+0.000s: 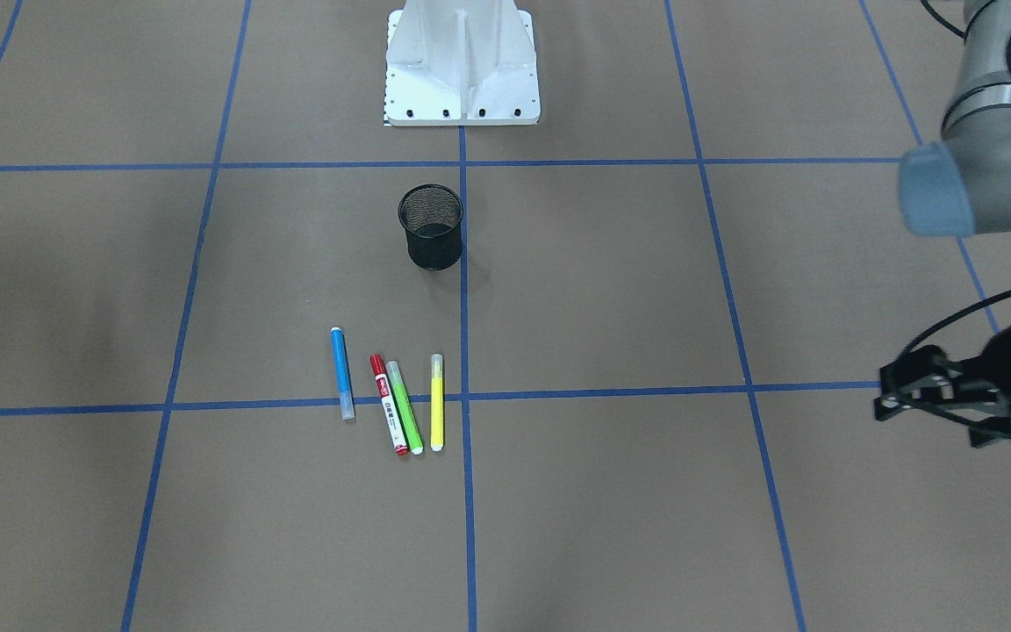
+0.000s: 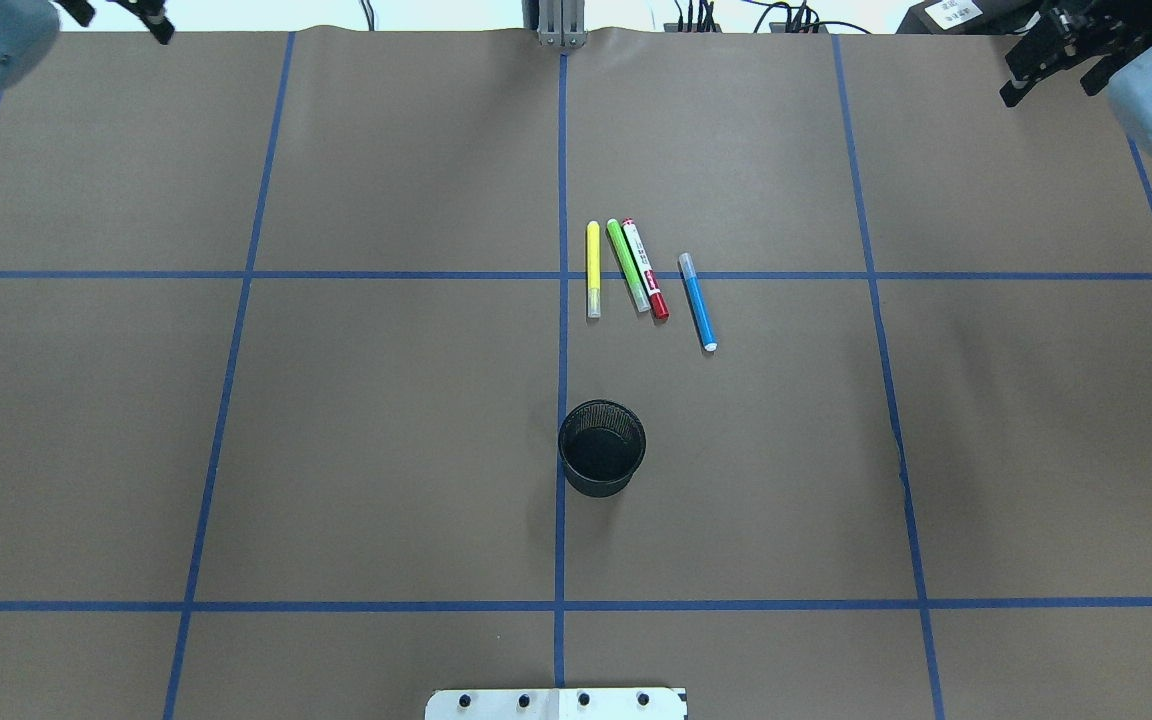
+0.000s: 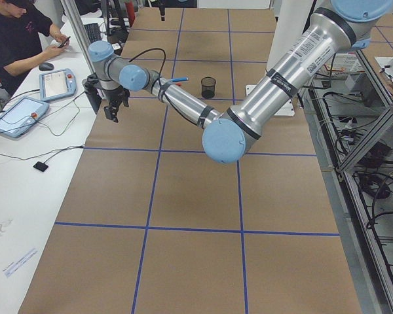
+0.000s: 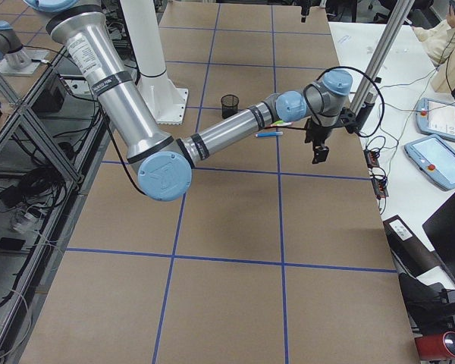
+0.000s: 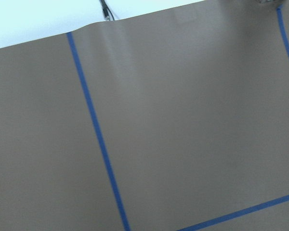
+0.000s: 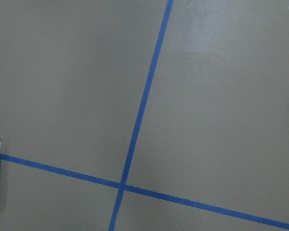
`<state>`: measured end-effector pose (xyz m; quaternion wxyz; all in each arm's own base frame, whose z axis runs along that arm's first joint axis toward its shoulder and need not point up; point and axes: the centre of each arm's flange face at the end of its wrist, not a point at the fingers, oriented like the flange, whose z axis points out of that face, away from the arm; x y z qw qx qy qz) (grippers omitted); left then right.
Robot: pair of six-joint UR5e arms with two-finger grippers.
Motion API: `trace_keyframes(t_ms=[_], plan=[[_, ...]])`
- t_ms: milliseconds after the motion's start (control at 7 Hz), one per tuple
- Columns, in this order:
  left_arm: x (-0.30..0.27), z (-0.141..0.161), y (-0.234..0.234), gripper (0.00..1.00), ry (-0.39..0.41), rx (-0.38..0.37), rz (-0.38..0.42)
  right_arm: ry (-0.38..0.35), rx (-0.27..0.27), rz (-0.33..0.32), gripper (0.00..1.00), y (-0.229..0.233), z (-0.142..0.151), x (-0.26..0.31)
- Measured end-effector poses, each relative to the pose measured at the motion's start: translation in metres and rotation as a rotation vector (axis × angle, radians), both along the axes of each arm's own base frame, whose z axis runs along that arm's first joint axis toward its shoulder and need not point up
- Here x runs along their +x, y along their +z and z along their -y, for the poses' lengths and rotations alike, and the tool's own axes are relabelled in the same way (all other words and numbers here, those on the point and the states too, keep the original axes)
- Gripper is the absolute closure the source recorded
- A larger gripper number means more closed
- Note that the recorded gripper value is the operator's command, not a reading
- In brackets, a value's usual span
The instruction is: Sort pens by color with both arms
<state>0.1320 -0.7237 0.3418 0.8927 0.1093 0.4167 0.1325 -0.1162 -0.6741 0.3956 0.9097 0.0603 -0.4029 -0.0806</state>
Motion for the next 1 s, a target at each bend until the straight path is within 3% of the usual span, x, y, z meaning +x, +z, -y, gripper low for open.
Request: trace_keyframes(t_ms=[571,1000], plan=[[-0.175,-0.037,0.149,0.01,0.013,0.050,-0.048,0.024,0.018,-0.008,0.00,0.085,0.017,0.100],[-0.238,-0.080,0.222,0.01,-0.003,0.051,-0.041,0.053,0.017,0.016,0.00,0.134,-0.020,0.166]])
